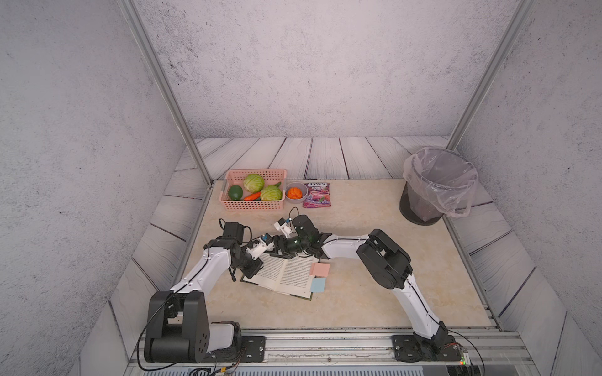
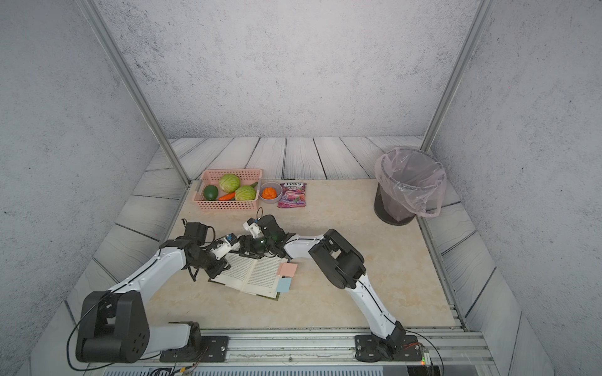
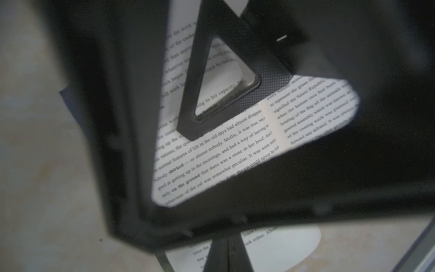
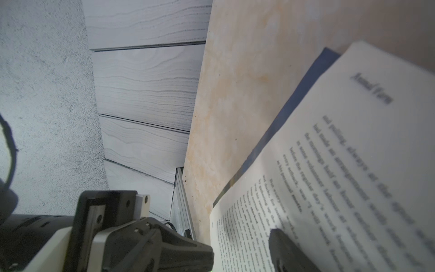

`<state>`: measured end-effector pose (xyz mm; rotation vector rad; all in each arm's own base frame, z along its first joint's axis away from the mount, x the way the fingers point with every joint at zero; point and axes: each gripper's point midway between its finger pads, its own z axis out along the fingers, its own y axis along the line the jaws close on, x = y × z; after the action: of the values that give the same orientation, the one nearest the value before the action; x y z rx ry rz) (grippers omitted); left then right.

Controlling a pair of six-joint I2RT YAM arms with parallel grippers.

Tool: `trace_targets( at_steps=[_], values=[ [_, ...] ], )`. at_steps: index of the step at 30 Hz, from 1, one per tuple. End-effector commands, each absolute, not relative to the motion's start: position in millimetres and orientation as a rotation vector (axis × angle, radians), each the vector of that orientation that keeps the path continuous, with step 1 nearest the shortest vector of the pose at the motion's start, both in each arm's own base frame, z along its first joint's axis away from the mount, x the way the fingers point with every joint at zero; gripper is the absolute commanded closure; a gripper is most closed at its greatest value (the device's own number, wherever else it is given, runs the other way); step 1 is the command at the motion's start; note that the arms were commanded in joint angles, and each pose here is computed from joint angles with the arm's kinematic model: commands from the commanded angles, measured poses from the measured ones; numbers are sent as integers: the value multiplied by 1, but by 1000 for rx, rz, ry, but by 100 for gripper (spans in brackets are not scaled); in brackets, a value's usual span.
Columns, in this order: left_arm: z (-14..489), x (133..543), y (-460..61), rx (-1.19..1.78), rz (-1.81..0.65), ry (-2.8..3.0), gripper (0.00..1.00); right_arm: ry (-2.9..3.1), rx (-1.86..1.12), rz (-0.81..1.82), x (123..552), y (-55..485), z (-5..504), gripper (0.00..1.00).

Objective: Peel off the used sticky note
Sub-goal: Turn the page of the book at the center of the board.

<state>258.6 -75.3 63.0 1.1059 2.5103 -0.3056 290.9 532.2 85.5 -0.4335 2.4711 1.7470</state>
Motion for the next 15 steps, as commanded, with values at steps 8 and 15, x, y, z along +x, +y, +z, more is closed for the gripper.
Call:
trace_targets(
  at_steps=[8, 15],
  values=[
    [43, 266, -66, 1083, -118, 2603, 100, 2607, -362, 1627, 288, 516, 49, 23],
    [50, 263, -68, 1025, -147, 2620, 84, 2610, -363, 1627, 287, 514, 44, 23]
  ],
)
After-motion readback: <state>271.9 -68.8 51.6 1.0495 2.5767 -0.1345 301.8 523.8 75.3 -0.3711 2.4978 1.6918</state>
